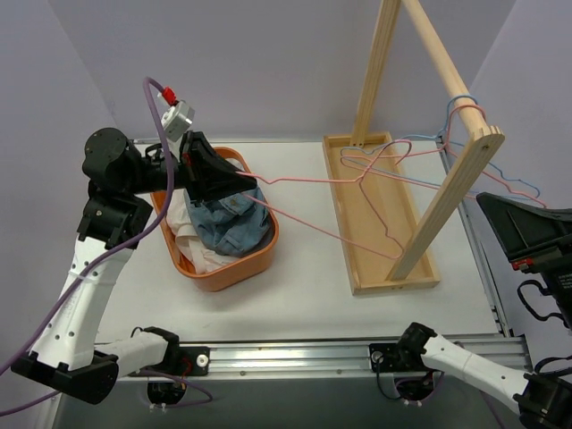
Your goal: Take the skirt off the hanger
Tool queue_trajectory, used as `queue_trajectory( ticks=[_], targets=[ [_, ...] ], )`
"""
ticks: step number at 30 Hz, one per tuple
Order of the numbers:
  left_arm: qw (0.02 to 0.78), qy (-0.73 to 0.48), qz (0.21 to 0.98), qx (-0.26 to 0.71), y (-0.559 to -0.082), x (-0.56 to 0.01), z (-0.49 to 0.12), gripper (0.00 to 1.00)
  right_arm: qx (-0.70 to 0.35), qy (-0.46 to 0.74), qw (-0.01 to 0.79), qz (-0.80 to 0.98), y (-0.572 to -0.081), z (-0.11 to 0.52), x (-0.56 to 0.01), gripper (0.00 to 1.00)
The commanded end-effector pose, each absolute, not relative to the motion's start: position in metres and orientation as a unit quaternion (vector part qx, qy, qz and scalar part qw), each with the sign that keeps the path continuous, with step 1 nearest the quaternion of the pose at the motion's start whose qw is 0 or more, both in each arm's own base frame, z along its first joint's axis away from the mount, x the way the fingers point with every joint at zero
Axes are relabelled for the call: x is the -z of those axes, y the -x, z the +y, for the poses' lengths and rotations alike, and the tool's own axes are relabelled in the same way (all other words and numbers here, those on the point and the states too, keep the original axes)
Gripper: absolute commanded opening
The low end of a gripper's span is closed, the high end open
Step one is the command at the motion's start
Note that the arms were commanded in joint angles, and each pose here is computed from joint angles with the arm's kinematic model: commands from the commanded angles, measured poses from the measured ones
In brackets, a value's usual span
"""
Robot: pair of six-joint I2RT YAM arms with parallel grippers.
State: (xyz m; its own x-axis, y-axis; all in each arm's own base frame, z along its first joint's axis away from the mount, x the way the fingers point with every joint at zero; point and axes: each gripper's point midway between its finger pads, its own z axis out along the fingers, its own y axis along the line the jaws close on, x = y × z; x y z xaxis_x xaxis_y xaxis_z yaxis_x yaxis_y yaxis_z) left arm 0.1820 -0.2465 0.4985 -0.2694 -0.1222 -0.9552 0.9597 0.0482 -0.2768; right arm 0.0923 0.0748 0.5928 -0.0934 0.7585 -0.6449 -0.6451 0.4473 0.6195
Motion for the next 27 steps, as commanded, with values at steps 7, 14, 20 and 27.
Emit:
queue_trajectory(
  ticks=[7,14,20,27],
  targets=[
    [0.564,-0.373,0.436,0.593,-0.187,-0.591,-0.259,0.02,-0.555,-0.014,0.682,0.475,-0.074,0.079,-0.605,0.00],
    [0.585,-0.391,0.422,0.572,-0.194,-0.610,-0.271,0.02,-0.564,-0.008,0.684,0.462,-0.067,0.075,-0.611,0.00],
    [0.594,-0.401,0.429,0.550,-0.197,-0.610,-0.271,0.02,-0.560,-0.011,0.684,0.468,-0.068,0.075,-0.607,0.00],
    [0.591,-0.412,0.443,0.533,-0.205,-0.600,-0.273,0.02,-0.554,-0.017,0.681,0.478,-0.073,0.076,-0.599,0.00]
  ],
)
